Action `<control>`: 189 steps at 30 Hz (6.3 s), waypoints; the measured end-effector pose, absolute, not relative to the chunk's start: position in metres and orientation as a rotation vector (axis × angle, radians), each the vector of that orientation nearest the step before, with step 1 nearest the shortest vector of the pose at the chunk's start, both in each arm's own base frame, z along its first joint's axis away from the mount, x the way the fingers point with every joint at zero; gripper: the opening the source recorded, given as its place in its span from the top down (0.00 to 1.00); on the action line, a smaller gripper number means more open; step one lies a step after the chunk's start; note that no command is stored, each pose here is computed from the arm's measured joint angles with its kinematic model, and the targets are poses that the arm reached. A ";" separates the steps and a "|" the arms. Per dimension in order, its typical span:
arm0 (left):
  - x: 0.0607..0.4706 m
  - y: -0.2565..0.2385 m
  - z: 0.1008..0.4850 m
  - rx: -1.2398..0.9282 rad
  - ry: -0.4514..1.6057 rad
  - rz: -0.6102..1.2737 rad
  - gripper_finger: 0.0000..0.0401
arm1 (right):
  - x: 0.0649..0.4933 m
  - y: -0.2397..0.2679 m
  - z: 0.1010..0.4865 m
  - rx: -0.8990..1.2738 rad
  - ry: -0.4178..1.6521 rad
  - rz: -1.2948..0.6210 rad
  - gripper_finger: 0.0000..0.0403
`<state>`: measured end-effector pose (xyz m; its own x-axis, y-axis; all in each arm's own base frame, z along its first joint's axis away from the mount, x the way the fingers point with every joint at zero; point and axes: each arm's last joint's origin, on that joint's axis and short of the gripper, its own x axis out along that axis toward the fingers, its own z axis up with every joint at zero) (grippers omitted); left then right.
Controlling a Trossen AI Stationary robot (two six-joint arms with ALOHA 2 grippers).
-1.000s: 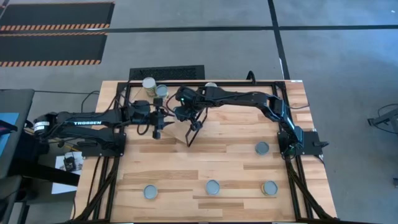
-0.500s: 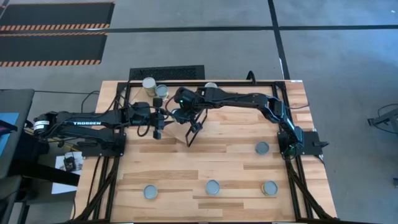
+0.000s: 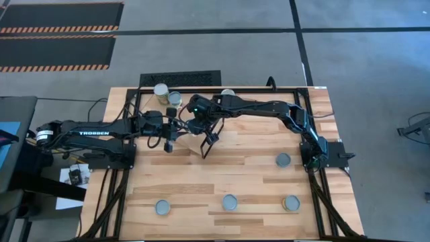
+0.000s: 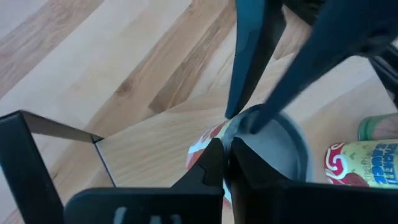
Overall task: Pick and place cans onto a shelf
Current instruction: Put the canned diced tomatoes on the shelf, then put the canned tuna on the shelf
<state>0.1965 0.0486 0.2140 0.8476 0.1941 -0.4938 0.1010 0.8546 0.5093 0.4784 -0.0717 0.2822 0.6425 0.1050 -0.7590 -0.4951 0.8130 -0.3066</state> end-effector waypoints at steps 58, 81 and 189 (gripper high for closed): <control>0.265 0.142 0.231 0.041 1.060 0.307 1.00 | 0.252 -0.019 0.339 -0.321 0.474 -0.076 0.98; 0.263 0.149 0.231 0.064 1.041 0.265 1.00 | 0.253 -0.019 0.338 -0.322 0.480 -0.074 0.98; 0.171 0.029 0.202 0.067 0.232 0.013 0.99 | 0.168 0.086 0.162 0.398 1.342 -0.815 0.69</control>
<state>0.1711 0.0287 0.2015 0.9731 0.0205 -0.2294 -0.0050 0.9977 0.0680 0.1675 0.0856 0.1622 0.0145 -0.2888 -0.9573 0.7164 0.6709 -0.1916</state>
